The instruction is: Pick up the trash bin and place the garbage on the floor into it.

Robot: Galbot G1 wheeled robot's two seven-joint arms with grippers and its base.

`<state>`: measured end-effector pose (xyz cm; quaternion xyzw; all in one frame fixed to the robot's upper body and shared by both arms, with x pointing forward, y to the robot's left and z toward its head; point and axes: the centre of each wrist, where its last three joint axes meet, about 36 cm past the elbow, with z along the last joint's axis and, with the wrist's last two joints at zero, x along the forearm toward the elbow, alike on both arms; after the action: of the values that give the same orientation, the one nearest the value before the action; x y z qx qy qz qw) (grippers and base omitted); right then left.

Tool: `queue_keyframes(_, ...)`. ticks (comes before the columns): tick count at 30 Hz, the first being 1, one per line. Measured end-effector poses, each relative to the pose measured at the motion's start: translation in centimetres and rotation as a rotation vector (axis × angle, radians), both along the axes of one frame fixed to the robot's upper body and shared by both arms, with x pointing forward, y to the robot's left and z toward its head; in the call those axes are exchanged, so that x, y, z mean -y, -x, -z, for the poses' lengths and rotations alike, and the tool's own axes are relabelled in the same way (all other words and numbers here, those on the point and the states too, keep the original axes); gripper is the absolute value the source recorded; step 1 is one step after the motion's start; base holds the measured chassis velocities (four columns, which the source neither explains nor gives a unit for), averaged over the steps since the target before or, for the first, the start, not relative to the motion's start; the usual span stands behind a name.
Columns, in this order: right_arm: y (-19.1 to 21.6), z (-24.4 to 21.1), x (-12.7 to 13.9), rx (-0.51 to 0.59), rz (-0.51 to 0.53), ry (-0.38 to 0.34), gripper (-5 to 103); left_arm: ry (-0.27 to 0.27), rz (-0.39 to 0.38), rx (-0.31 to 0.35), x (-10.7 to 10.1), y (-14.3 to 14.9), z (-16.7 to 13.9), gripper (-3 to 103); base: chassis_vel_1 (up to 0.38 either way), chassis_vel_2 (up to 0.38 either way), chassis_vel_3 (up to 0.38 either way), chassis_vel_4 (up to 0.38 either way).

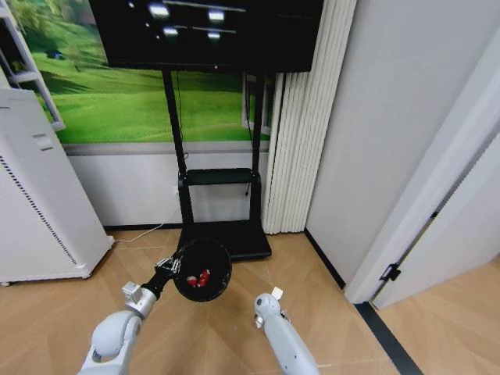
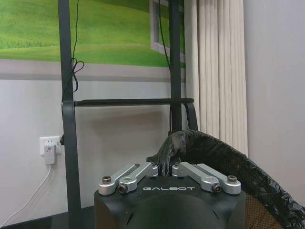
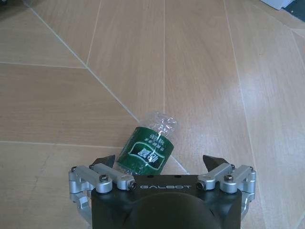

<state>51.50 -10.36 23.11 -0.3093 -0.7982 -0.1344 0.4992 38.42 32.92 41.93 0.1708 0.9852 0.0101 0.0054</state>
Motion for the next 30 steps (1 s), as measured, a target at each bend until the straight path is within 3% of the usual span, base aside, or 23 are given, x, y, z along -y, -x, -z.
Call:
queue_keyframes(8,0.2,0.3,-0.3,0.027,0.016,-0.042,100,0.004,0.008,-0.004,0.0,-0.2,0.3,8,0.0,0.0,0.0,0.0)
queue_keyframes(12,-0.4,-0.2,-0.3,0.035,0.075,-0.113,100,0.004,0.016,-0.007,0.1,-0.2,0.5,8,0.0,0.0,0.0,0.0)
queue_keyframes(18,-0.8,0.1,-0.1,0.052,0.127,-0.13,100,0.001,0.022,-0.006,0.0,-0.5,0.5,8,0.0,0.0,0.0,0.0)
queue_keyframes(30,-1.6,0.7,0.2,0.073,0.237,-0.231,100,0.006,0.043,-0.004,0.2,-1.3,0.6,8,0.0,0.0,0.0,0.0)
